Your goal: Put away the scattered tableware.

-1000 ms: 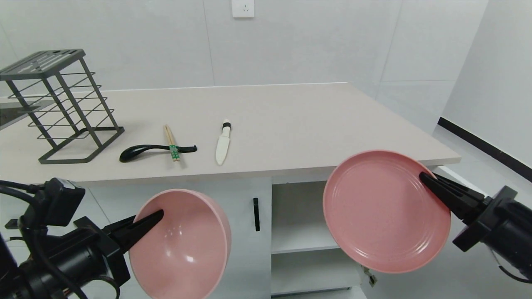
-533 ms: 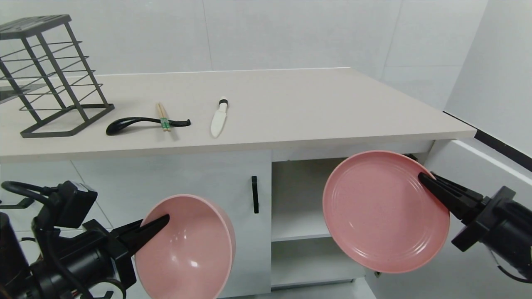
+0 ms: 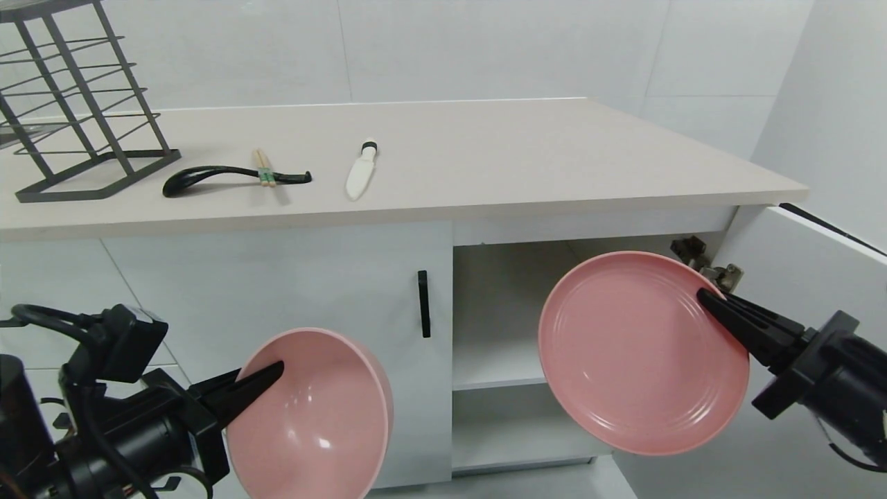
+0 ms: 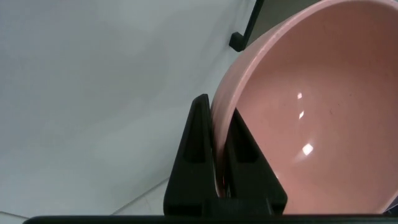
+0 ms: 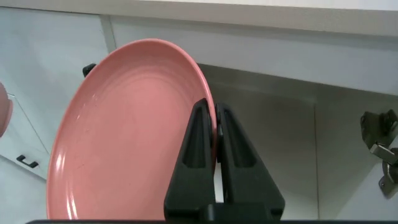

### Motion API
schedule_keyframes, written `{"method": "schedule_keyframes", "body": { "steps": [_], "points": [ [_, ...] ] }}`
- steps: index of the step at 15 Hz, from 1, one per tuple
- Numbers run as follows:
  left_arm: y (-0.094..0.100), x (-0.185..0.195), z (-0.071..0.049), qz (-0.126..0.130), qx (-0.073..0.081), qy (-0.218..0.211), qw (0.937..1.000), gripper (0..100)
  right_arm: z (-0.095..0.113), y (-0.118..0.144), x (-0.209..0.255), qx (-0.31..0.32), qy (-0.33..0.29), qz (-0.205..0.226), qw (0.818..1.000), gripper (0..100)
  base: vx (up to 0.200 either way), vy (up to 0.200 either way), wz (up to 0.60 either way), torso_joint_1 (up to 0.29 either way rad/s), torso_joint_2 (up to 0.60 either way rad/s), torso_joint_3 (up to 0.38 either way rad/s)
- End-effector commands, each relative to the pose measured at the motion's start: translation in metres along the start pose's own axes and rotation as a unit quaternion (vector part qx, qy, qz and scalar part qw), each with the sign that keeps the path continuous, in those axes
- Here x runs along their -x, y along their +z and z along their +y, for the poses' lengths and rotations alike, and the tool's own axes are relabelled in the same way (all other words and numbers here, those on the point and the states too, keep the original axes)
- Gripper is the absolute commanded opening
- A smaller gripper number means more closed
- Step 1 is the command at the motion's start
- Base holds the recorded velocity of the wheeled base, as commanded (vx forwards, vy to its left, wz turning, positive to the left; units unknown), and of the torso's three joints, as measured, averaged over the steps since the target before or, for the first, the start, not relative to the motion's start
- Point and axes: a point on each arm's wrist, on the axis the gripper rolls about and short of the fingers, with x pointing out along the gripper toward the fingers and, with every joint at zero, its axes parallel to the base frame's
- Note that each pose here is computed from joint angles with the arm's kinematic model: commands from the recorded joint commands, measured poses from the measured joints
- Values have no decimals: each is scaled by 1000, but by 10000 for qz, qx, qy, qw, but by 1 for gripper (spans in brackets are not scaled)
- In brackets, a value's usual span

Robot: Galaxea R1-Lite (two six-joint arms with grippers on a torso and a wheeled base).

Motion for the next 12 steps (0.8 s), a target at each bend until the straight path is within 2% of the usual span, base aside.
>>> {"method": "schedule_keyframes", "body": {
  "steps": [1,3,4,5,6,7,8,12],
  "points": [
    [-2,-2,0,76,5,6,10000,0,-1,-4,-2,-20,-23,99,9999,0,0,0,0,0,0,0],
    [-8,-1,1,228,19,-4,9997,0,-3,-12,-7,-94,-120,315,9994,0,200,0,0,-2,5,5],
    [-11,-1,-1,285,-112,-48,9995,0,-4,-16,-9,-120,-245,434,9987,0,200,0,0,-7,2,17],
    [-14,0,-2,350,-259,-101,9990,0,-4,-19,-11,-131,-331,515,9980,0,0,0,0,0,0,0],
    [-19,2,-4,458,-565,-175,9972,0,-4,-25,-12,-169,-397,718,9965,0,0,0,0,0,0,0],
    [-22,2,-5,518,-742,-226,9956,0,-3,-27,-12,-194,-361,824,9958,0,0,0,0,0,0,0],
    [-24,2,-5,569,-811,-238,9948,0,1,-28,-12,-221,-280,901,9953,0,0,0,0,0,0,0],
    [-24,2,-5,584,-815,-238,9947,0,11,-36,-12,-259,-158,1285,9912,0,0,0,0,0,0,0]
  ]
}}
